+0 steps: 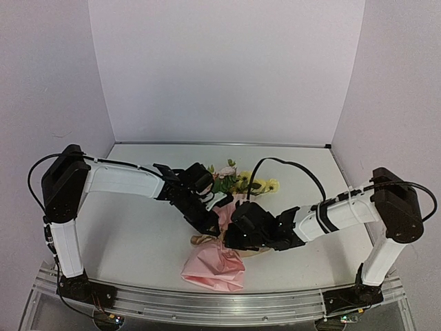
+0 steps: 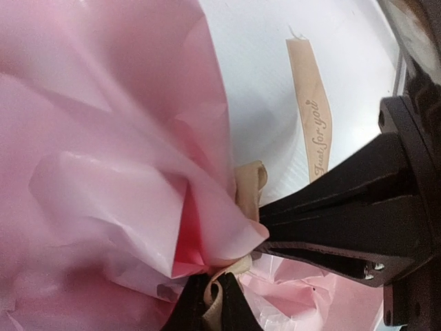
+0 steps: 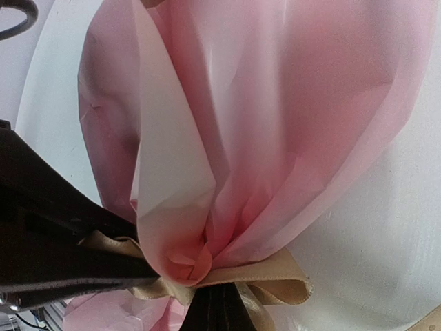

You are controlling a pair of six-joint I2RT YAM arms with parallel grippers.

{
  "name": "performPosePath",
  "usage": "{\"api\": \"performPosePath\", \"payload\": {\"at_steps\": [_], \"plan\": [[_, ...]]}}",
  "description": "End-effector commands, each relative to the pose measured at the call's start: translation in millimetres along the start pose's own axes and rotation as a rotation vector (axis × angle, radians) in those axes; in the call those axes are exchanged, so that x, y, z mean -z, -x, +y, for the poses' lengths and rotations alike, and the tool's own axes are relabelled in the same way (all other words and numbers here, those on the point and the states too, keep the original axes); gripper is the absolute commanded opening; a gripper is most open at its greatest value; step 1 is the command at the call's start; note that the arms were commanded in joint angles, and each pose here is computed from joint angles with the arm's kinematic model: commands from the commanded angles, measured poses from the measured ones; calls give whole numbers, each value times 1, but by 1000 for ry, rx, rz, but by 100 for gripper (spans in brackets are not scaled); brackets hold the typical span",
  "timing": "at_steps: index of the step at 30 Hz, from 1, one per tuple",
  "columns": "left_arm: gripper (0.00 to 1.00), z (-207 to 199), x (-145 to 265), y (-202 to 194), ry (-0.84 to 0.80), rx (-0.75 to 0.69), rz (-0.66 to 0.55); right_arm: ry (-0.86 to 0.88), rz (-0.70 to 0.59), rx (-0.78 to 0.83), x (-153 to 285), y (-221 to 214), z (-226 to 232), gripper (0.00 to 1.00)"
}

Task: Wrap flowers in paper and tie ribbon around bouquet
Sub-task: Cross the half-tied ribbon over the folded bouquet.

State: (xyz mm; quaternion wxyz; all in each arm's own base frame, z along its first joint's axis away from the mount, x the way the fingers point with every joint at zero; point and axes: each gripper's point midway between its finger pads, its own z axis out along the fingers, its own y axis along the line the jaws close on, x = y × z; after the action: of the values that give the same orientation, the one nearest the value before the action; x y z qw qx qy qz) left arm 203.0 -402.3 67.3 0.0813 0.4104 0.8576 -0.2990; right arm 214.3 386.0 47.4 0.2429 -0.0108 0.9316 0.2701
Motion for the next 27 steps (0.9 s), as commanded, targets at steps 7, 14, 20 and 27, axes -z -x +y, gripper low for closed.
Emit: {"api": "performPosePath", "payload": {"at_steps": [7,14,20,27], "plan": [[0,3,6,9,55,-50,-36,26,-48,37,27,17,6,30],[0,-1,10,15,42,-73,-65,0,-37,121,39,27,-10,39],[0,-4,13,20,36,-90,-79,47,7,245,29,32,8,35],[0,-4,12,18,32,-93,-69,49,52,308,15,25,9,32]]}}
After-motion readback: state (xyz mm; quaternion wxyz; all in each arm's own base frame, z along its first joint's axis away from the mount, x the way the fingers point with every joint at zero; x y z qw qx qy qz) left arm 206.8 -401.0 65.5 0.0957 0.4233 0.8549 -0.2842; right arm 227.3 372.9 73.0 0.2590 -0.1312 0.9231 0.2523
